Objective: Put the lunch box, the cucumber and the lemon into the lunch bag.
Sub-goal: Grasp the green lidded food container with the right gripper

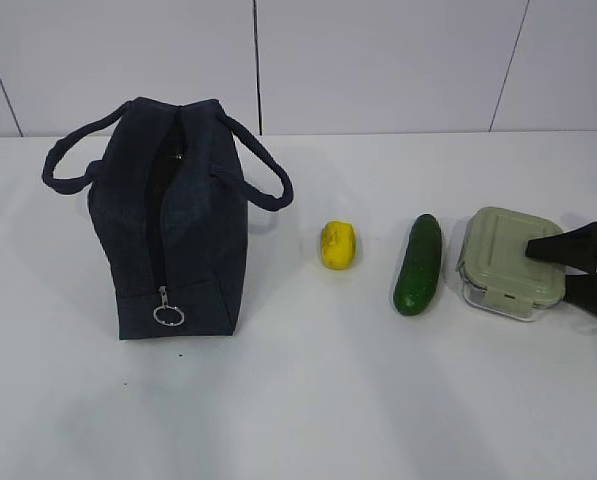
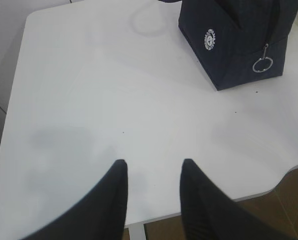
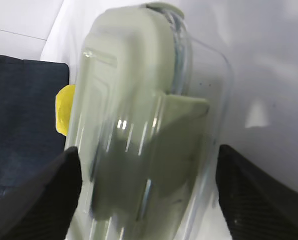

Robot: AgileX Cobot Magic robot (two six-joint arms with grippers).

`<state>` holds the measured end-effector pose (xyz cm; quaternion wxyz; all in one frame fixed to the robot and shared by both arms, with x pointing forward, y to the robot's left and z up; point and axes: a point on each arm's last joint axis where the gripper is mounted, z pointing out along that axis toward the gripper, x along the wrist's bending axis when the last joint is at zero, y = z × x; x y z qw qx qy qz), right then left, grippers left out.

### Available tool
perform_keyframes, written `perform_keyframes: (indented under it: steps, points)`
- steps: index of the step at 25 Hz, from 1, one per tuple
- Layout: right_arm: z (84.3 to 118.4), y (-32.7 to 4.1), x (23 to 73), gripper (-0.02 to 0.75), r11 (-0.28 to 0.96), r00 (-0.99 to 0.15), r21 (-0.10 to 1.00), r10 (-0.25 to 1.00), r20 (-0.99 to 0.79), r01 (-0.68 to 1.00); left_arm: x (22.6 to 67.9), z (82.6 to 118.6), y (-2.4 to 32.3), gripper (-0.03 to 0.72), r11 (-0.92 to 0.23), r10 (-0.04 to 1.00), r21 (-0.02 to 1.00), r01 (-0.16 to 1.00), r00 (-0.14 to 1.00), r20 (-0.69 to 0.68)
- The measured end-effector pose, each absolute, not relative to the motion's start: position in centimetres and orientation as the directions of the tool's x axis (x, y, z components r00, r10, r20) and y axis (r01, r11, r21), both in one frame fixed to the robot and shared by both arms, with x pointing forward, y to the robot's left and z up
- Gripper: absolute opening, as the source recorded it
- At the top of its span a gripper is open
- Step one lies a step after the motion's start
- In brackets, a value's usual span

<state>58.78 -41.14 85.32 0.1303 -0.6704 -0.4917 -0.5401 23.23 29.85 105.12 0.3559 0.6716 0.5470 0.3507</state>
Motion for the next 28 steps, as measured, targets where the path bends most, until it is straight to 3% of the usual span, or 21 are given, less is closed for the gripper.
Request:
perform_keyframes:
  steps: [13,23,28]
  points:
    - [85.23,-41.00,58.61,0.515,-0.466,-0.070,0.346,0.513,0.856,0.814,23.23,105.12,29.85,0.239,-0.148,0.984,0.862,0.485,0.156,0.082]
    - [85.23,-40.95,58.55,0.491,-0.455,-0.076,0.345,0.513,0.855,0.821,23.23,105.12,29.85,0.239,-0.148,0.984,0.862,0.485,0.156,0.082]
    - [85.32,-40.93,58.56,0.426,-0.452,-0.082,0.345,0.507,0.858,0.822,23.23,105.12,29.85,0.239,-0.148,0.984,0.862,0.485,0.156,0.082]
